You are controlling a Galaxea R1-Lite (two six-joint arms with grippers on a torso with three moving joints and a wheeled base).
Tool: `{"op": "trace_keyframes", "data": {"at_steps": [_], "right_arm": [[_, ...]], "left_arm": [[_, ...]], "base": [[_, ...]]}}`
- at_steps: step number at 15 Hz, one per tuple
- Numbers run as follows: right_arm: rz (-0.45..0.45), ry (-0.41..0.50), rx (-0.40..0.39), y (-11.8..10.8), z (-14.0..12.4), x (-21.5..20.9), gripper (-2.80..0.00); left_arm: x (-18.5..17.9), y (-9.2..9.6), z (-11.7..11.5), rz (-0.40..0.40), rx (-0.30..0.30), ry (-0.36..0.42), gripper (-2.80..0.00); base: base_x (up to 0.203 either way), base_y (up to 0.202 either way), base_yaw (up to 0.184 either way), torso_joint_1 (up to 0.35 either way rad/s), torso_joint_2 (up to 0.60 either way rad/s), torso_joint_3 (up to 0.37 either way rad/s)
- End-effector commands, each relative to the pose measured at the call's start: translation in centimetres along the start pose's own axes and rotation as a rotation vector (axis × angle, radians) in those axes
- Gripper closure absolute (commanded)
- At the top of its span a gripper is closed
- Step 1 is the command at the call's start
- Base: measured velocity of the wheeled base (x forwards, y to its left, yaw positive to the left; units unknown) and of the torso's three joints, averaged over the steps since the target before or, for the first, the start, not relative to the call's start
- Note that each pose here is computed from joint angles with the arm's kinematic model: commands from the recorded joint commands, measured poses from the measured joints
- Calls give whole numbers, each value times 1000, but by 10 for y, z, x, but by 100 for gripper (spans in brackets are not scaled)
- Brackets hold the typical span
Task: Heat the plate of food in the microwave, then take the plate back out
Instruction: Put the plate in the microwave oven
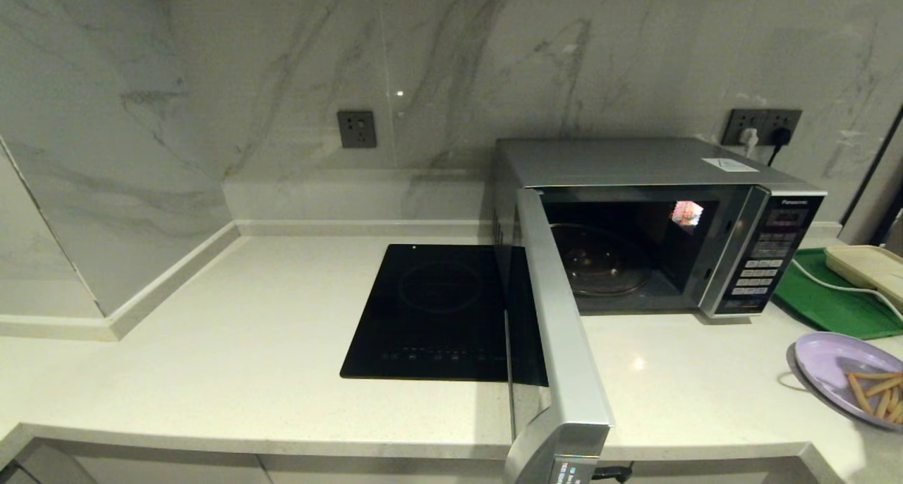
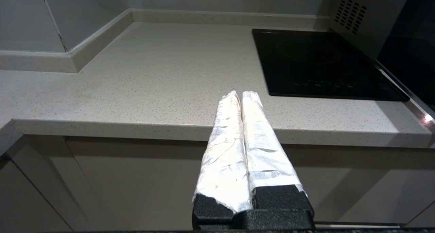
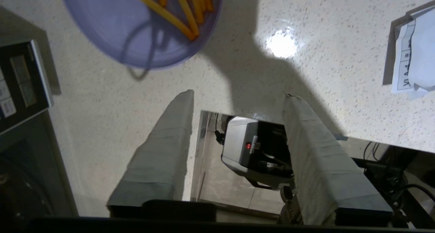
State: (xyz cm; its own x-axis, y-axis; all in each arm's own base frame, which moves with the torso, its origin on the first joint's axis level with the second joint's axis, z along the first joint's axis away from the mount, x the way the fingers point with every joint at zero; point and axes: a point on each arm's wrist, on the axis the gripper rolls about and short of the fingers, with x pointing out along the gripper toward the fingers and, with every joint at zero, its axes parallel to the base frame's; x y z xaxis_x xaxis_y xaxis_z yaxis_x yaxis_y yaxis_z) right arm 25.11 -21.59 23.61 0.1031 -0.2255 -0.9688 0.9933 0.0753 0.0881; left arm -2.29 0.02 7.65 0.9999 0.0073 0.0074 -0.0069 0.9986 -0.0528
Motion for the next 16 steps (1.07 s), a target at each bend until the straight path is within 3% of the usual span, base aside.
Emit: {"op": "trace_keyframes", "data": {"at_steps": [1, 5, 9, 16], "right_arm": [[-65, 32, 6, 6, 12, 28, -280], [-170, 39, 16, 5, 27, 62, -280], [-170, 20, 41, 10, 40, 90, -280], [-216, 74, 33, 18, 43, 132, -280]], "left_arm": [[0, 0, 0, 0, -1, 0, 0], [0, 0, 0, 0, -1, 0, 0], [0, 0, 0, 0, -1, 0, 0], [0, 0, 0, 0, -1, 0, 0]], "base": [[0, 0, 0, 0, 0, 0], [0, 0, 0, 0, 0, 0], [0, 0, 0, 0, 0, 0], [0, 0, 0, 0, 0, 0]]}}
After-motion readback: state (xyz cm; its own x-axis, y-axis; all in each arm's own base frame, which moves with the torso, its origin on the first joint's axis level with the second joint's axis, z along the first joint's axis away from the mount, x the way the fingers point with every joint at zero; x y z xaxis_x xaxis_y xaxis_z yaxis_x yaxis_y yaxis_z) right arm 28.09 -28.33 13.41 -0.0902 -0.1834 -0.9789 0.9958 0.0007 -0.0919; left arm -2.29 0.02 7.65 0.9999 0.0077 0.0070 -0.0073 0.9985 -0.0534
